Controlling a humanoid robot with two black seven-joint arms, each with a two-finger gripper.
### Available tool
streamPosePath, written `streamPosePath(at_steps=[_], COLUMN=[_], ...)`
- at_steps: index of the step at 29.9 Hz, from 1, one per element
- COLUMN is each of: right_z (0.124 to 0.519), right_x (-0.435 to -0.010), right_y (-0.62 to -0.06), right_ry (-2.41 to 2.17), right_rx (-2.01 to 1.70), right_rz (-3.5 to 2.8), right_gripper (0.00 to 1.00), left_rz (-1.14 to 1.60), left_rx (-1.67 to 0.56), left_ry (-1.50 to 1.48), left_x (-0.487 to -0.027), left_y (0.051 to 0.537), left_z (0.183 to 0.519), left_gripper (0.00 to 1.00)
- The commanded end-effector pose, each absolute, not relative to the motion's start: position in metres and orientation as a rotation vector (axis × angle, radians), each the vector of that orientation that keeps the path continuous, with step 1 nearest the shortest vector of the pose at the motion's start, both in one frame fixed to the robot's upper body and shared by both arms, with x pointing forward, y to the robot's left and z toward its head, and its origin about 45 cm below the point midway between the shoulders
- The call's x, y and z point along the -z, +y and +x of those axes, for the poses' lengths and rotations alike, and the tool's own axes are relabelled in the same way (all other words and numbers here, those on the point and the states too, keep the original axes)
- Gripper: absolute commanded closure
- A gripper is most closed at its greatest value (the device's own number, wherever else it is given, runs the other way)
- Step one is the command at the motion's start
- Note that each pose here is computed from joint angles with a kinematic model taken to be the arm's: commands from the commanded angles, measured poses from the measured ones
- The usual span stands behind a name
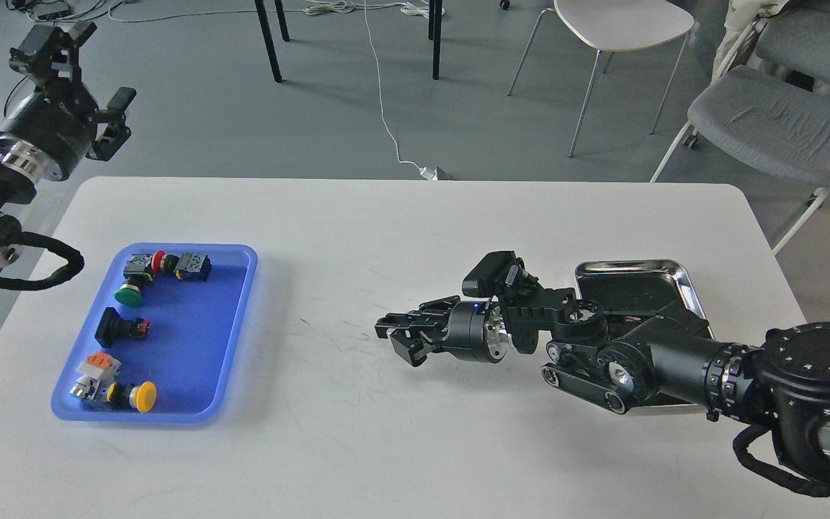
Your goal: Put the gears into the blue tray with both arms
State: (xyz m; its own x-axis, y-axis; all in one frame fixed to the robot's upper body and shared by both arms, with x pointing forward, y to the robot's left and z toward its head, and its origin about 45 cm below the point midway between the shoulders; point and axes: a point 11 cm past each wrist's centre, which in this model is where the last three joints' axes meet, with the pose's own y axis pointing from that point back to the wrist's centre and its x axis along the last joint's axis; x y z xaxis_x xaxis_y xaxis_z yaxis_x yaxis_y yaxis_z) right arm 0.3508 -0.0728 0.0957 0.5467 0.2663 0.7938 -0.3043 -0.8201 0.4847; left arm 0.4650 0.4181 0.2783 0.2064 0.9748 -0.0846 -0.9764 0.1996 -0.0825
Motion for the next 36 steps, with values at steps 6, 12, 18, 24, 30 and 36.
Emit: streamPosePath(at_steps=[6, 12, 18, 24, 30, 36], right_z=[0.352, 0.352, 0.373, 0.404, 0.421, 0.442], right_x=[-0.095, -0.095, -0.116, -0.149, -0.173, -0.204], right_y=[-0.075, -0.075, -0.072, -0.074, -0.074, -0.078], right_ry=[-0.042, -0.057, -0.276, -0.573, -0.801, -1.060], right_rx=[-1.257, -1.252, -1.194, -1.070, -0.936, -0.781], right_rz=[2.193, 2.199, 2.275, 2.372, 2.467, 2.562], right_gripper=[0.49, 0.46, 0.37, 0.31, 0.31, 0.26], left_rz=[-0.127, -0.126, -0.098, 0.011, 0.115, 0.190], left_rx=[-1.366, -1.367, -1.360, -1.329, -1.259, -1.162], left_ry=[0.014, 0.013, 0.006, 0.001, -0.037, -0.067], left_x=[-0.278, -0.279, -0.277, -0.263, -0.256, -0.257], left_y=[0.418, 0.419, 0.421, 0.421, 0.414, 0.408], left_z=[0.465, 0.465, 0.463, 0.457, 0.454, 0.448], left_gripper=[0.01, 0.01, 0.01, 0.01, 0.01, 0.01])
